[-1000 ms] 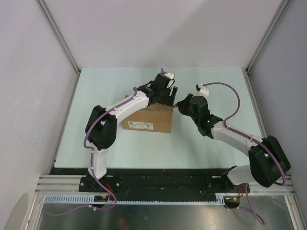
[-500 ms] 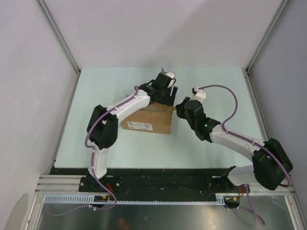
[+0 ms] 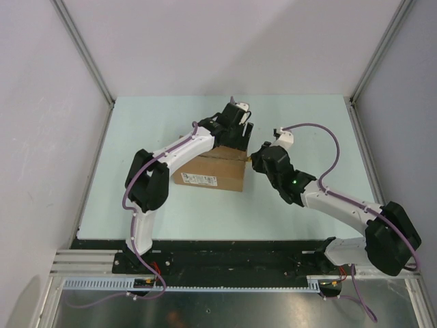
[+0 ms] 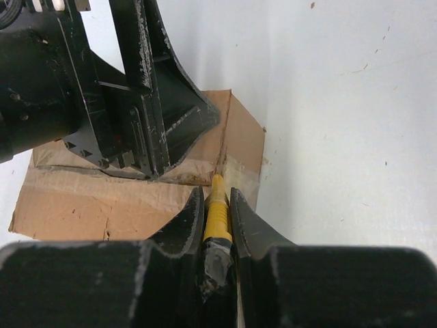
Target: Unpack the express box
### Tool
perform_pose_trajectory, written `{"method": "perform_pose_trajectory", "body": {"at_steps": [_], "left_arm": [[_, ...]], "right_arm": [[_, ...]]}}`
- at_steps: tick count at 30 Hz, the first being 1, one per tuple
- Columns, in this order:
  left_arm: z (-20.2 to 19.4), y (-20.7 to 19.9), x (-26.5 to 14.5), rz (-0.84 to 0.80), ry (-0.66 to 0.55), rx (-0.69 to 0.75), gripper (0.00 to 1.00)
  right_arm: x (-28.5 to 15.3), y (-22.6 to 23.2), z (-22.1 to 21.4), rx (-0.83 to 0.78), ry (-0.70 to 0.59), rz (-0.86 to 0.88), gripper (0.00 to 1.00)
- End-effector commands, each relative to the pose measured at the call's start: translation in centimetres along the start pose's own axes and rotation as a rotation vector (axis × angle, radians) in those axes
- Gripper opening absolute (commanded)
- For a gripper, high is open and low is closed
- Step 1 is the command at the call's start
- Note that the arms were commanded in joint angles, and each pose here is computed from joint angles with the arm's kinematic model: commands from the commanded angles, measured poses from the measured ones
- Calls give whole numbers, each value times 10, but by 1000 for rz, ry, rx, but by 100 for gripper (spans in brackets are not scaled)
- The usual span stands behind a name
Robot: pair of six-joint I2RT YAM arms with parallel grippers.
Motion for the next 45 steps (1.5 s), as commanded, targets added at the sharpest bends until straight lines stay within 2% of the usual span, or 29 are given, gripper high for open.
{"method": "perform_pose_trajectory", "body": {"at_steps": [1,7,17,21,32,45], "left_arm": [[-25,0,19,-26,137,-33,79],[-12,-3,10,-84,96,-43,81],[4,-4,-7,-125,31,-6,89],[-2,-4,0,-115,55,15,89],[-24,-1,19,-58,152,42,77],[-25,-1,18,-59,161,44,77]], "right_arm": [[-18,-11,-5,-36,54,-34,0],[-9,-8,13,31,11,8,0],[-1,4,39,136,-50,116,0],[8,5,35,156,-27,127,0],[26,-2,33,199,-10,118,0],[31,-6,36,206,-21,104,0]]}}
Point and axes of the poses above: each gripper's point midway between its finger pads, its own x axis out along the fingers, its own y axis along the line the jaws close on, z = x × y, the point moved 10 cm from there along -x, back along the fingers, and after that the axes turned 15 degrees about x, right-handed, at the moved point
